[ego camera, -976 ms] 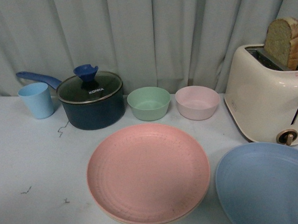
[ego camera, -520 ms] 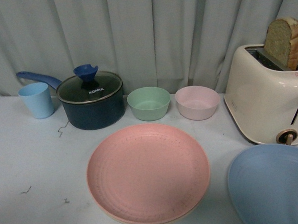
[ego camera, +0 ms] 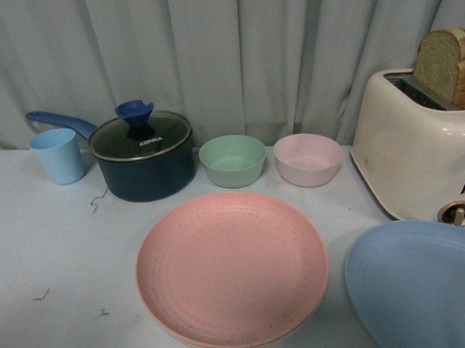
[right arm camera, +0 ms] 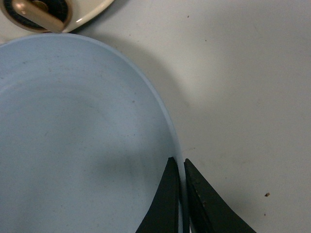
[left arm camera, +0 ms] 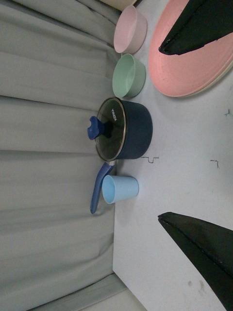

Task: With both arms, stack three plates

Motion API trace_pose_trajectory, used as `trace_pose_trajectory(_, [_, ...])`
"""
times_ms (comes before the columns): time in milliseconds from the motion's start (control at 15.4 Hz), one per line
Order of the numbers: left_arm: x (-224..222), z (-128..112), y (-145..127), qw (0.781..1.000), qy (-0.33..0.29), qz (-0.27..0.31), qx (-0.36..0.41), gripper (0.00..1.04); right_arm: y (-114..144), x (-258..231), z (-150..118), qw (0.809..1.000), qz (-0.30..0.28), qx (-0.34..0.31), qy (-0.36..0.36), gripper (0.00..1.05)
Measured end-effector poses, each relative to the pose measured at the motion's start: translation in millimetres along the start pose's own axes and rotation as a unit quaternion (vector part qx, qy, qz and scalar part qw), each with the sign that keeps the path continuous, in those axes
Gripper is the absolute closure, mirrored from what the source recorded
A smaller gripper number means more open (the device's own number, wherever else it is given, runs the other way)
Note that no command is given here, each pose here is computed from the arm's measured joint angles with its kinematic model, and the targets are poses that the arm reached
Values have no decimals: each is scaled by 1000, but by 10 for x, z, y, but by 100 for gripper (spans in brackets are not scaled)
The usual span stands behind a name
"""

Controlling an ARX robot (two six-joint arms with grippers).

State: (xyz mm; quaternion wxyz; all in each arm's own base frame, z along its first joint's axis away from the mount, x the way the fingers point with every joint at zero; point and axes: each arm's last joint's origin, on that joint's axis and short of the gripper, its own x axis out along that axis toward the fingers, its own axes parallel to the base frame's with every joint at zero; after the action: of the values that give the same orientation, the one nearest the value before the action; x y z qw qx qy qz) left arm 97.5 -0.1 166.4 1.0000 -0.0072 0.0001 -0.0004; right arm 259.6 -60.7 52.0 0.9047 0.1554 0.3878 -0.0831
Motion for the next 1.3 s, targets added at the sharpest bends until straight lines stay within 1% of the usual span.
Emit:
trace_pose_trajectory(325, [0, 0, 0, 1000, 0, 0, 0, 7, -12, -165, -28, 1000, 5, 3, -10, 102])
trace_pose_trajectory(455, [0, 0, 0, 1000, 0, 0, 0, 7, -58, -577, -112, 1000, 3, 10, -19, 102])
trace_pose_trajectory(520, [0, 0, 0, 1000, 0, 0, 0, 7, -29, -746, -144, 999, 23, 10, -22, 102])
trace_pose_trajectory(585, [0, 0, 0, 1000, 0, 0, 0, 7, 160, -1004, 82, 992, 72, -9, -102, 102])
trace_pose_trajectory(650, [0, 0, 0, 1000, 0, 0, 0, 7, 518, -824, 440, 986, 104, -9, -132, 102])
trace_pose_trajectory(715, [0, 0, 0, 1000, 0, 0, 0, 7, 1128, -383, 639, 985, 144, -28, -95, 102])
trace_pose_trajectory(846, [0, 0, 0, 1000, 0, 0, 0, 7, 1427, -167, 664, 985, 153, -39, -73, 102])
trace_pose_trajectory(976, [0, 0, 0, 1000, 0, 0, 0, 7, 1697, 21, 571, 984, 168, -53, -40, 102])
trace_pose_trajectory(1171, [0, 0, 0, 1000, 0, 0, 0, 7, 1958, 169, 469, 982, 176, -65, -12, 102])
trace_pose_trajectory(1301, [0, 0, 0, 1000, 0, 0, 0, 7, 2052, 227, 389, 981, 181, -69, 6, 102])
